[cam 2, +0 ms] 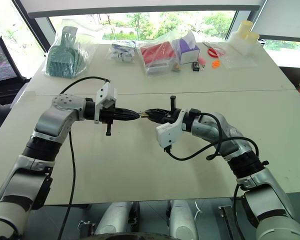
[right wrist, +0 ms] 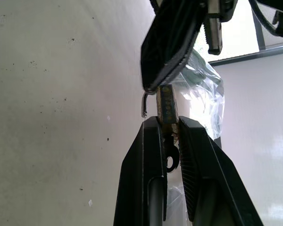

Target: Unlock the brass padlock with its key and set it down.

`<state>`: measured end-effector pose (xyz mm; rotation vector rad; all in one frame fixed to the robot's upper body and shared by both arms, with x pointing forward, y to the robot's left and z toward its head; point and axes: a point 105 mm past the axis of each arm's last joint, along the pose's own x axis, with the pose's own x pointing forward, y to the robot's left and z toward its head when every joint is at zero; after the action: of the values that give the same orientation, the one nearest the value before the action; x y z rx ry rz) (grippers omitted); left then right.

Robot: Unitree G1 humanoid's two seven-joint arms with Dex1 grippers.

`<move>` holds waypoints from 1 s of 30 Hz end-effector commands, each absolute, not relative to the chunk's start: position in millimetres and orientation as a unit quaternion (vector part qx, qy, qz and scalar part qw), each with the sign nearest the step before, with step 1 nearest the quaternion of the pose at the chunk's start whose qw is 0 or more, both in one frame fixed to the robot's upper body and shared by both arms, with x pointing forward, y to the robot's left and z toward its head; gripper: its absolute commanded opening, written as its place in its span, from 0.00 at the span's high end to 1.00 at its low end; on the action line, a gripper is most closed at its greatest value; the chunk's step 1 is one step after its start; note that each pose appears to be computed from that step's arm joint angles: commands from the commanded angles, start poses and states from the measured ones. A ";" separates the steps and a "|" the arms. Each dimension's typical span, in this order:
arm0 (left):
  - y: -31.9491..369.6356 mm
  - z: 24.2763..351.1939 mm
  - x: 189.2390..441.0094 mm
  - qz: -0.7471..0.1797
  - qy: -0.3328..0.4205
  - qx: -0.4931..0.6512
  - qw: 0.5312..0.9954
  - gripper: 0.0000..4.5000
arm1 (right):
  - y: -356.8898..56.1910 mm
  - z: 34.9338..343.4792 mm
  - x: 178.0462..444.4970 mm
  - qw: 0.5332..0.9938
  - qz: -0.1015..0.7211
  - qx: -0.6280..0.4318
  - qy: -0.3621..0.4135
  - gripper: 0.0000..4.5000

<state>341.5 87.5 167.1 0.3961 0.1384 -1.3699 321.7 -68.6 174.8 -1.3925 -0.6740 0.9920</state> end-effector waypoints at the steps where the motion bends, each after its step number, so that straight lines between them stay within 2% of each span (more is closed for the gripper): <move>1: 91.3 167.1 346.6 -0.613 0.052 0.207 0.760 0.99 | -64.4 195.7 317.7 0.602 0.414 -0.600 -0.327 1.00; 15: 102.6 193.9 368.1 -0.552 0.003 0.183 0.813 0.99 | -62.9 185.4 317.4 0.608 0.426 -0.593 -0.312 1.00; 19: 108.7 194.7 366.2 -0.523 -0.006 0.186 0.832 0.99 | -65.6 159.7 331.7 0.613 0.425 -0.606 -0.277 1.00; 26: 113.3 192.9 359.5 -0.483 -0.016 0.164 0.860 0.99 | -73.3 140.4 364.4 0.610 0.386 -0.646 -0.247 1.00; 30: 120.9 188.8 356.1 -0.464 -0.011 0.164 0.871 0.99 | -70.6 123.9 369.0 0.606 0.392 -0.650 -0.237 1.00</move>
<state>358.2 114.1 176.7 0.3319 0.0192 -1.0031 369.5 -75.6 124.3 -1.5018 -0.5178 0.9038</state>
